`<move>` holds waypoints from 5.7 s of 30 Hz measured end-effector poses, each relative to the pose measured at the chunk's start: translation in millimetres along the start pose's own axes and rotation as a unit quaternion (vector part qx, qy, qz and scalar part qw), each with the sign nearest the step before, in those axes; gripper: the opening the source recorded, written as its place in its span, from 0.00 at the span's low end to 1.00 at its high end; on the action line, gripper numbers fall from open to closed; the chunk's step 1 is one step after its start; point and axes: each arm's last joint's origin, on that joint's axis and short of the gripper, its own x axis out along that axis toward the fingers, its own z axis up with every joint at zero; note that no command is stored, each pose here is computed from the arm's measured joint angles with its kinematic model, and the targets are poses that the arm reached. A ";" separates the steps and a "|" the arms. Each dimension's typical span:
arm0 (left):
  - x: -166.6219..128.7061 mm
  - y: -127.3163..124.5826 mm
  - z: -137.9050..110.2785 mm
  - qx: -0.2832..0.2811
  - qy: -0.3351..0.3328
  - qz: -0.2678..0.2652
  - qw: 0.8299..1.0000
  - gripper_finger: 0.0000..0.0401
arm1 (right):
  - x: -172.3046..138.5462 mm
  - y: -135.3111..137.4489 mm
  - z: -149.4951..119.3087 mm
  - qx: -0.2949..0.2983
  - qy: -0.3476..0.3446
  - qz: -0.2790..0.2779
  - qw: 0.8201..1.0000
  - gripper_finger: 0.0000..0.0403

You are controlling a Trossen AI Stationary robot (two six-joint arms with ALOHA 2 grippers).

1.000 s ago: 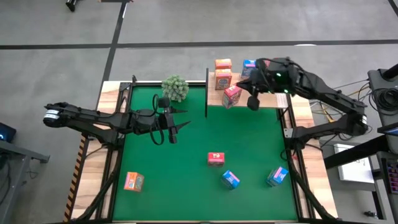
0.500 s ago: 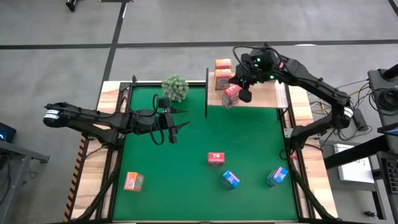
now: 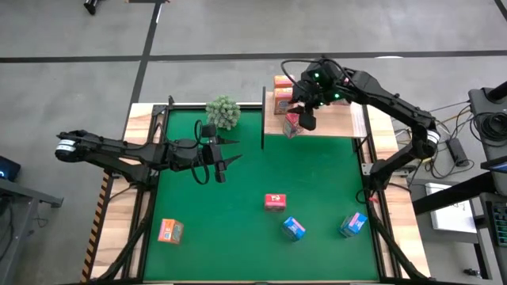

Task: Stack cereal on shelf
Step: Put the left red cereal box on the shelf

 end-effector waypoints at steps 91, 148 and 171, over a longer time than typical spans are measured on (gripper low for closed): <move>0.6 -2.0 -4.5 0.001 0.006 -0.004 1.000 0.47 | 36.0 0.3 -14.9 -0.034 0.127 0.013 0.991 0.70; 0.5 -1.9 -4.5 0.001 0.005 -0.003 1.000 0.47 | -14.1 3.7 -19.0 0.032 0.121 -0.040 0.991 0.70; 0.4 -1.9 -4.5 0.001 0.006 -0.004 1.000 0.47 | -10.4 8.2 -27.1 0.051 0.142 -0.028 0.988 0.64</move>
